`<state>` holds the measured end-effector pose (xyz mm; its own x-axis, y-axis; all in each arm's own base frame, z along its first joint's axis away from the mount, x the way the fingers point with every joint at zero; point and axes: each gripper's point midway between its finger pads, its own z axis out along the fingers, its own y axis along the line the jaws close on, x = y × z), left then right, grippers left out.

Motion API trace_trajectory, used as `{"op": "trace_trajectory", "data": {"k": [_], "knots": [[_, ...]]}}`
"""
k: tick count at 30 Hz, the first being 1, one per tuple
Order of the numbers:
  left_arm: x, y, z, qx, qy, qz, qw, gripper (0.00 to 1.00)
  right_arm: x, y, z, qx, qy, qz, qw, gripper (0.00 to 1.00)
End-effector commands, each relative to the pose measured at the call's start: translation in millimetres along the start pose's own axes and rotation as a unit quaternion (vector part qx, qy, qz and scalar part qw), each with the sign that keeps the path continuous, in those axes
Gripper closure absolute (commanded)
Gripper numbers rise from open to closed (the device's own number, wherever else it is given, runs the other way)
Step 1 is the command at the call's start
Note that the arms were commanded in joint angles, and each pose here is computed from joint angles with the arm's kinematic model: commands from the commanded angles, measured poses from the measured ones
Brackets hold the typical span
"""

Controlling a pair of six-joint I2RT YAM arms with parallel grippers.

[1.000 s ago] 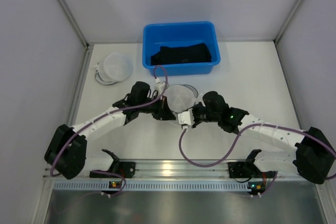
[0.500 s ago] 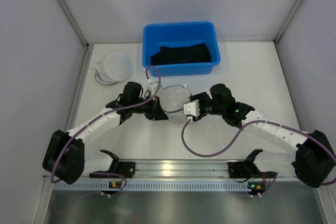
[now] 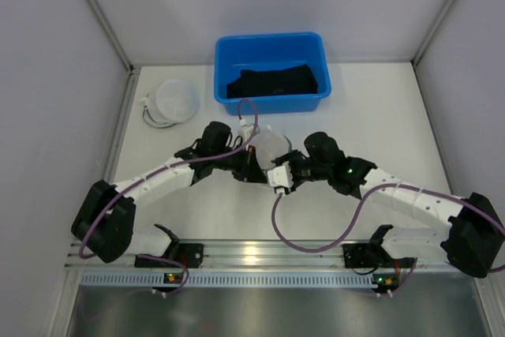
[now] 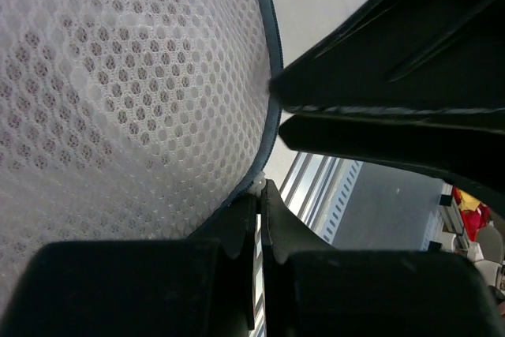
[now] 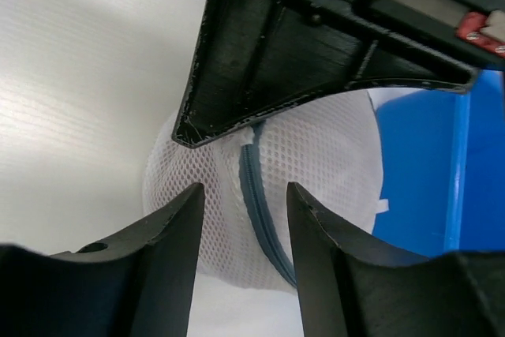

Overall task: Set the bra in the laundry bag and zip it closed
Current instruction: Zip the zipper on the laundry bag.

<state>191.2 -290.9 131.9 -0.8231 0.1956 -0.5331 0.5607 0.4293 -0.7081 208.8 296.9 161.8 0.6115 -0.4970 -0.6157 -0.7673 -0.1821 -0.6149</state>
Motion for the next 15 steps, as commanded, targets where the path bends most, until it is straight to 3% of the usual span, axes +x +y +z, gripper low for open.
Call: {"op": "trace_trajectory", "data": {"k": [1,2,4,5,8,15], "knots": [[-24,-17,-1,0.025,-0.031,0.025,0.999,1.0,-3,-6,15,0.001,-0.005,-0.017,1.0,0.54],[-24,-19,-2,0.027,-0.031,0.027,0.999,1.0,-1,-15,17,0.019,-0.002,-0.024,1.0,0.62],[-18,-17,-4,0.022,-0.028,0.024,0.999,1.0,5,-16,18,0.025,0.002,-0.031,0.999,0.69],[-15,-16,-7,0.016,-0.026,0.025,0.999,1.0,7,-17,18,0.029,0.006,-0.034,0.999,0.8],[-7,-12,-16,0.004,-0.023,0.023,0.999,1.0,11,-23,15,0.04,0.012,-0.036,0.998,0.97],[3,30,-51,-0.055,-0.034,-0.009,0.998,1.0,27,-33,-3,0.054,0.018,-0.028,0.998,1.0]]}}
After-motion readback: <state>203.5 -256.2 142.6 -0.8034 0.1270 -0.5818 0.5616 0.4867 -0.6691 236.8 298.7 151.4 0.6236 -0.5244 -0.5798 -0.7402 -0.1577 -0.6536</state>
